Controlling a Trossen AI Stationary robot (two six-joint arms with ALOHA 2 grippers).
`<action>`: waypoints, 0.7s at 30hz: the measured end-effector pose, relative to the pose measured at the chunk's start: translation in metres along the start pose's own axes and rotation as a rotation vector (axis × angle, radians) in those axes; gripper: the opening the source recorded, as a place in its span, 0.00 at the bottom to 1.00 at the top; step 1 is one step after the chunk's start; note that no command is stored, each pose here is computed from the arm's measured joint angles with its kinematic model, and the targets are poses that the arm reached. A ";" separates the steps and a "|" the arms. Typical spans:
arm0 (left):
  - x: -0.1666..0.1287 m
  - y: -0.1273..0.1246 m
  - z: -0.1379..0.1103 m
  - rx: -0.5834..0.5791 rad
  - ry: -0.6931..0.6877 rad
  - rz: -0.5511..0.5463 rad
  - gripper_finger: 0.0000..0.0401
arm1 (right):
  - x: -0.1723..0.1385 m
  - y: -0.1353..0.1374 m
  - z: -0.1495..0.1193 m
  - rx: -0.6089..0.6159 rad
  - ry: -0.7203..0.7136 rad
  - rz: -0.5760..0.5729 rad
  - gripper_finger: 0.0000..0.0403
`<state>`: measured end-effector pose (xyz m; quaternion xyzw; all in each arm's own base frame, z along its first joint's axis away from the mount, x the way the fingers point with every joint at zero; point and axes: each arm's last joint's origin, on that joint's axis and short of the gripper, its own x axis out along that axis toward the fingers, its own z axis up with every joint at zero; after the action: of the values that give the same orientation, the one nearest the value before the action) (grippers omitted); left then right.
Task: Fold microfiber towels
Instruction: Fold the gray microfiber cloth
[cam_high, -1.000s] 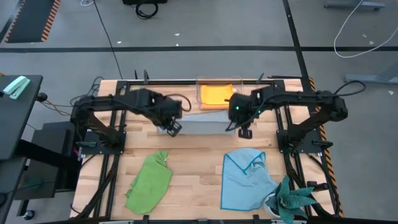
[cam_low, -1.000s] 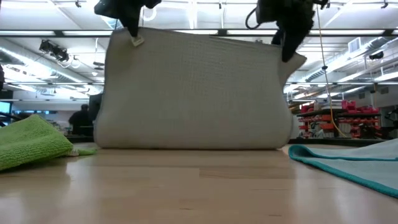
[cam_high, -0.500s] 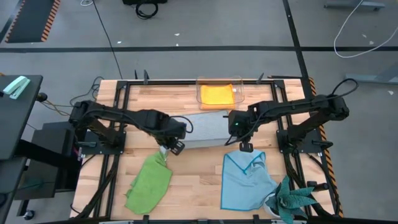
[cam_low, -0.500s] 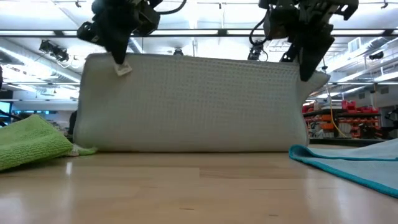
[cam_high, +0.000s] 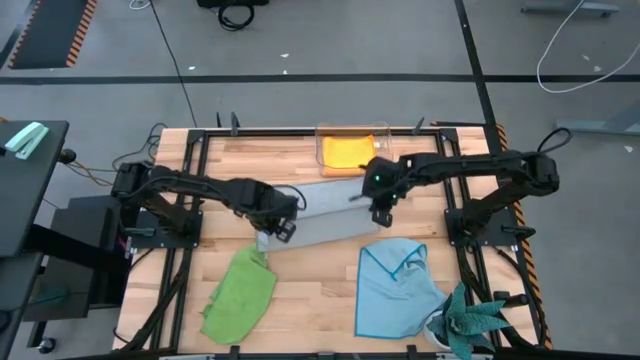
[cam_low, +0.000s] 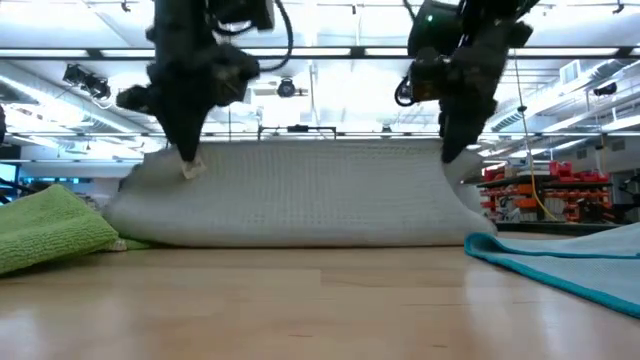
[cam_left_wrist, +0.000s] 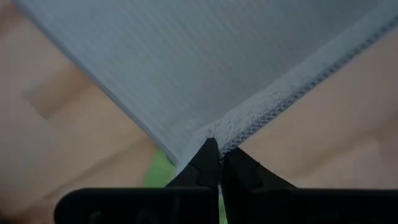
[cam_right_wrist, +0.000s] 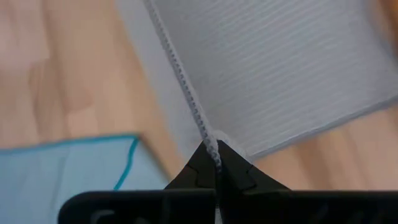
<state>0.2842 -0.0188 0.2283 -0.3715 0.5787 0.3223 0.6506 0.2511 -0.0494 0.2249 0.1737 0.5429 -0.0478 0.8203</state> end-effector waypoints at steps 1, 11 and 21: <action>0.001 0.003 0.004 -0.014 -0.011 0.012 0.02 | -0.001 -0.005 0.002 0.024 -0.016 -0.006 0.00; 0.011 0.034 0.042 -0.066 -0.053 0.052 0.02 | 0.025 -0.045 0.014 0.155 0.006 -0.059 0.00; 0.012 0.053 0.062 -0.097 -0.064 0.081 0.02 | 0.048 -0.059 0.029 0.176 0.013 -0.162 0.00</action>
<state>0.2727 0.0617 0.2140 -0.3685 0.5556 0.3879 0.6364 0.2802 -0.1094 0.1777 0.2008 0.5543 -0.1602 0.7917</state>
